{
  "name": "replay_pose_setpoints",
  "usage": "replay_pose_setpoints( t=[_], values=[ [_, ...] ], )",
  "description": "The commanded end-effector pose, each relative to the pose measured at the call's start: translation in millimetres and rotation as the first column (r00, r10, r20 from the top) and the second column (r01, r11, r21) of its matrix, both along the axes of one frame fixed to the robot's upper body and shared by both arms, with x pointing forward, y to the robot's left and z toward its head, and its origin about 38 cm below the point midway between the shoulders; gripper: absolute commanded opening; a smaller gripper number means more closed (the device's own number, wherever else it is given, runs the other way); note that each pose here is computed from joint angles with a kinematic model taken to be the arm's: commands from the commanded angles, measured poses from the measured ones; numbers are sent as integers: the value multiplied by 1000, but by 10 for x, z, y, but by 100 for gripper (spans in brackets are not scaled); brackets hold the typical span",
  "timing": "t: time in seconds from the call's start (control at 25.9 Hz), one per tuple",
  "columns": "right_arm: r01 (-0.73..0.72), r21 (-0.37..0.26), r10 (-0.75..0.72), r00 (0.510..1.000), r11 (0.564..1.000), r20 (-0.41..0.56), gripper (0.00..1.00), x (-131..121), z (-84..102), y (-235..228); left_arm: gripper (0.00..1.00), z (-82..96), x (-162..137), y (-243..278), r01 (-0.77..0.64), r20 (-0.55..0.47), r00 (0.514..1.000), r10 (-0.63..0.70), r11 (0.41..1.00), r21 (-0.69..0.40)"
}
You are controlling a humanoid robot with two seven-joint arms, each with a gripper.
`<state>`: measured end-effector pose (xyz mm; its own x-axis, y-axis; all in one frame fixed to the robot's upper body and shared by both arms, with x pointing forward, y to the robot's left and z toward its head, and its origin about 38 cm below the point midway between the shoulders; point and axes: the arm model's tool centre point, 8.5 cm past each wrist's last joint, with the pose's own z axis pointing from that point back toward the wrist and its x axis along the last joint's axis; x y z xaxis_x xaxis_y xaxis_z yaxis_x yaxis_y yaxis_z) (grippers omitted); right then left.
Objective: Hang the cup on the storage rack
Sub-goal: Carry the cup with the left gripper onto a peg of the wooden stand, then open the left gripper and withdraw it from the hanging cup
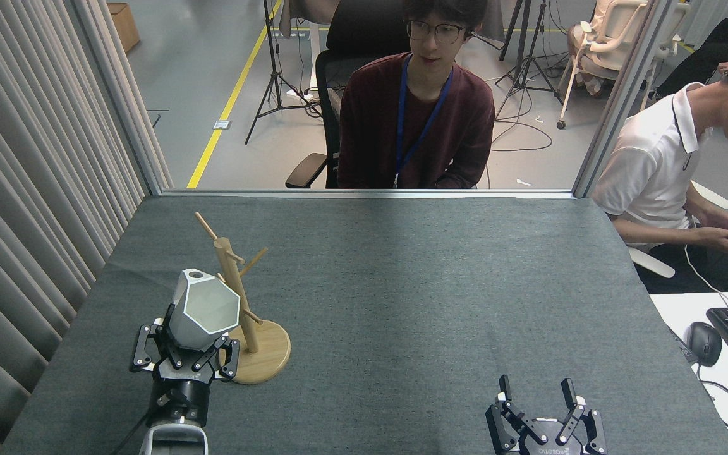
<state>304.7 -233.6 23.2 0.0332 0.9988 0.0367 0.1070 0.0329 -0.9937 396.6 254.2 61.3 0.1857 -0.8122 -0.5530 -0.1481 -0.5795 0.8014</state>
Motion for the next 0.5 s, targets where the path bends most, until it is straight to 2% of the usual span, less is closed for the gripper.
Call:
replay_pose_setpoints(
  t=[0.0, 0.19, 0.23, 0.27, 0.31, 0.39, 0.46],
  values=[
    [14, -2, -14, 1000, 1000, 13, 98, -5, 13, -58, 24, -12, 80, -31, 6, -9, 1000, -6, 1000, 15],
    [39, -6, -39, 999, 999, 13, 98, -25, 5, -170, 28, -101, 96, -34, 11, -34, 999, -10, 1000, 21],
    [39, -6, -39, 999, 999, 13, 98, -25, 5, -170, 33, -124, 80, -43, 15, -38, 999, -14, 1000, 20],
    [39, -5, -39, 999, 999, 13, 98, -25, 5, -165, 43, -146, 69, -90, 28, -44, 999, -27, 999, 22],
    [39, -3, -39, 999, 999, 13, 98, -25, 4, -160, 58, -152, 68, -142, 45, -45, 998, -44, 999, 26],
    [40, -2, -40, 999, 999, 12, 98, -25, 4, -156, 99, -164, 60, -212, 65, -48, 997, -64, 997, 29],
    [41, -2, -41, 999, 999, 12, 98, -25, 4, -157, 100, -184, 51, -281, 86, -54, 995, -84, 996, 31]
  ],
)
